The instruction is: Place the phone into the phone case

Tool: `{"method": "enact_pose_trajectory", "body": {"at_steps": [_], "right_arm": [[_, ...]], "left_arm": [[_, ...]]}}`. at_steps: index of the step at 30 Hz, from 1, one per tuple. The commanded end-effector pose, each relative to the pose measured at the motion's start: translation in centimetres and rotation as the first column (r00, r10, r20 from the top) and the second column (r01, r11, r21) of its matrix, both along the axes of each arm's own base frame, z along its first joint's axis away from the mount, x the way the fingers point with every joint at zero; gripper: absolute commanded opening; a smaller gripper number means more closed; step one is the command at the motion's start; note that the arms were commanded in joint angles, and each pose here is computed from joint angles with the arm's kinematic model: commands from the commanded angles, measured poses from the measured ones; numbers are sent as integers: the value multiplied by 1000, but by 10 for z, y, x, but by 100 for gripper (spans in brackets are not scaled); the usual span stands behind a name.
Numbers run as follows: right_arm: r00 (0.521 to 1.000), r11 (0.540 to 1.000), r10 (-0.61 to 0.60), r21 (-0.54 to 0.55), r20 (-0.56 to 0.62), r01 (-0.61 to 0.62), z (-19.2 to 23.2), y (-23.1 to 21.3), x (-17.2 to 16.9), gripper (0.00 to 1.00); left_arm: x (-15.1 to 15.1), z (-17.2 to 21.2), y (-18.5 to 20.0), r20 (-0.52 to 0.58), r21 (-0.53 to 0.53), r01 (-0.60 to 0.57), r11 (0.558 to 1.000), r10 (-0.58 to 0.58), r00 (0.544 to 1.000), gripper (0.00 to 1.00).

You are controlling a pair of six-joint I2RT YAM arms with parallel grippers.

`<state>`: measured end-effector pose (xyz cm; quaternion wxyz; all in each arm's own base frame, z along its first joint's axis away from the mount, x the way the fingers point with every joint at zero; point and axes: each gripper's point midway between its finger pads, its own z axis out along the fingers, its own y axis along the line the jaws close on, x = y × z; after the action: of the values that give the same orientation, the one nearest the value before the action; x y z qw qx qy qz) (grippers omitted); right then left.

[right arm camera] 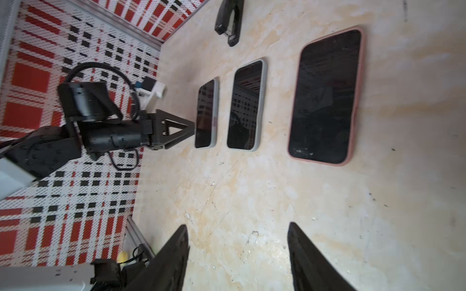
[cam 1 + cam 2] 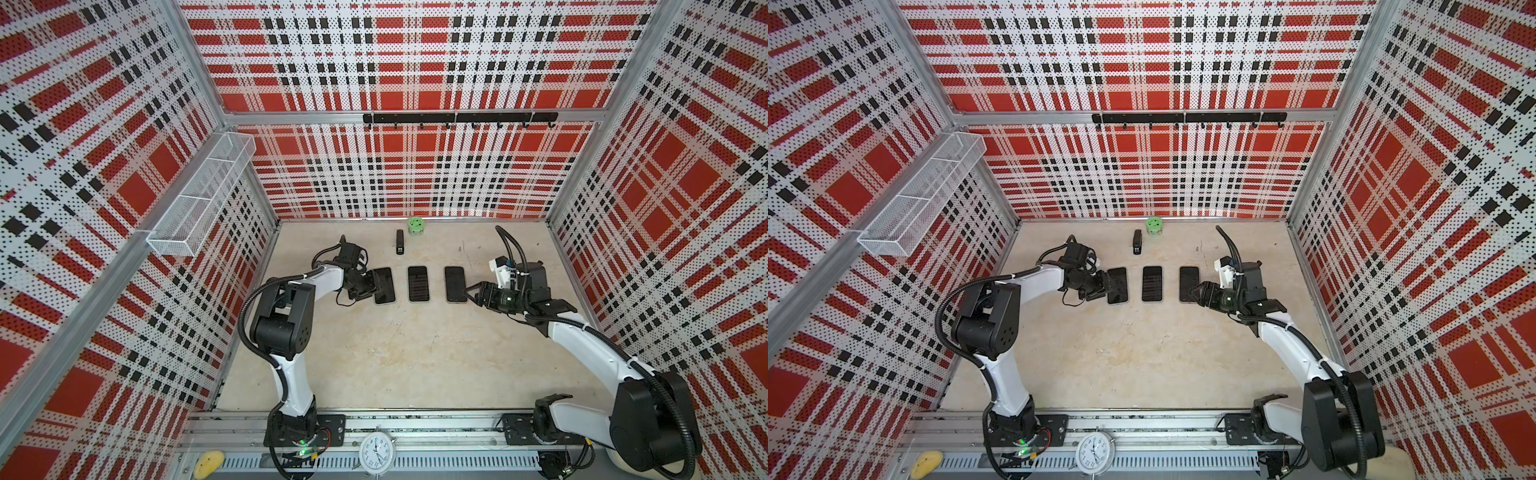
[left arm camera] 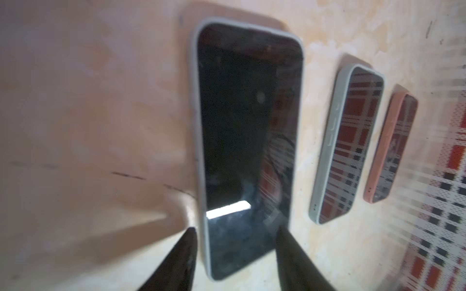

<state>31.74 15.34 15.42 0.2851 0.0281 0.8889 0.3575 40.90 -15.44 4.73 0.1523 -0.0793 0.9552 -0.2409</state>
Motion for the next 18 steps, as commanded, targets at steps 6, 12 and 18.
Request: {"method": "enact_pose_trajectory", "body": {"at_steps": [6, 12, 18], "right_arm": [[934, 883, -223, -348, 279, 315, 44, -81, 19, 72], [781, 739, -268, -400, 565, 543, 69, -126, 21, 75], [602, 559, -245, -396, 760, 728, 60, -166, -1, 75]], "left_arm": [[6, 148, 76, 437, 253, -275, 928, 143, 888, 100], [-34, 241, 135, 738, 235, -540, 808, 213, 641, 100], [-63, 210, 173, 785, 318, -610, 726, 160, 599, 100]]}}
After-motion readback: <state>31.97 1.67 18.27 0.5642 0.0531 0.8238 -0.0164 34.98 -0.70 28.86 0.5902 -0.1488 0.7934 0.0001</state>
